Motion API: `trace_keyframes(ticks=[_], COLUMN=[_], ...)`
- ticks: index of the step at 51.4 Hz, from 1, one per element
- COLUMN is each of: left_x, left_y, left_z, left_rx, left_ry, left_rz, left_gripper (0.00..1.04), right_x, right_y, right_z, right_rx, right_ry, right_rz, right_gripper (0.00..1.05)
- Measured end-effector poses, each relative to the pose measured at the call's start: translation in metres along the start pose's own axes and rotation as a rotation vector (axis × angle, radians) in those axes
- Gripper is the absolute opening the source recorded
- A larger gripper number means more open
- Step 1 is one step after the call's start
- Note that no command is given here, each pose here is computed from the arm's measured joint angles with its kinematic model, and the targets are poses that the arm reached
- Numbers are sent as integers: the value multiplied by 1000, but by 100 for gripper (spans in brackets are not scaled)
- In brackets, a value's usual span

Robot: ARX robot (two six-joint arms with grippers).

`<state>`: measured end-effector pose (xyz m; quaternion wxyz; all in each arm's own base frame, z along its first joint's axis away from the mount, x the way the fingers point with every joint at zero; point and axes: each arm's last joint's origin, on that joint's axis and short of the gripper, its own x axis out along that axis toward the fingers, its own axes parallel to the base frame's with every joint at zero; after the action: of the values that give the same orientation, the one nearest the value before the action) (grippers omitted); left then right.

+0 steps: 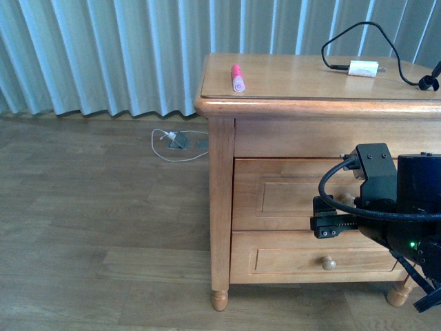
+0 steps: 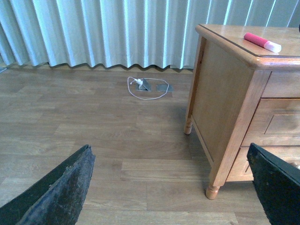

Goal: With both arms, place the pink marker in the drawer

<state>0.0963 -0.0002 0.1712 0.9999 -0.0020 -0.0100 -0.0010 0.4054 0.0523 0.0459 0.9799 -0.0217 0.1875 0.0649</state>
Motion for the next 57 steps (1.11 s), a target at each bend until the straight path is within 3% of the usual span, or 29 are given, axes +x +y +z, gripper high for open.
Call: trace_keyframes(ticks=[15, 20, 44, 57], left_x=[0, 0, 0, 0], left_y=[0, 0, 0, 0], left_z=[0, 0, 0, 0], left_rx=[0, 0, 0, 0], left_ry=[0, 0, 0, 0], left_rz=[0, 0, 0, 0], left_gripper=[99, 99, 99, 99], right_x=[0, 0, -9, -41], right_y=[-1, -2, -8, -13], right_z=[2, 2, 0, -10], right_rx=[10, 15, 58, 104], right_ry=[-6, -3, 15, 42], right_rz=[-35, -42, -41, -15], right_gripper=[34, 23, 22, 22])
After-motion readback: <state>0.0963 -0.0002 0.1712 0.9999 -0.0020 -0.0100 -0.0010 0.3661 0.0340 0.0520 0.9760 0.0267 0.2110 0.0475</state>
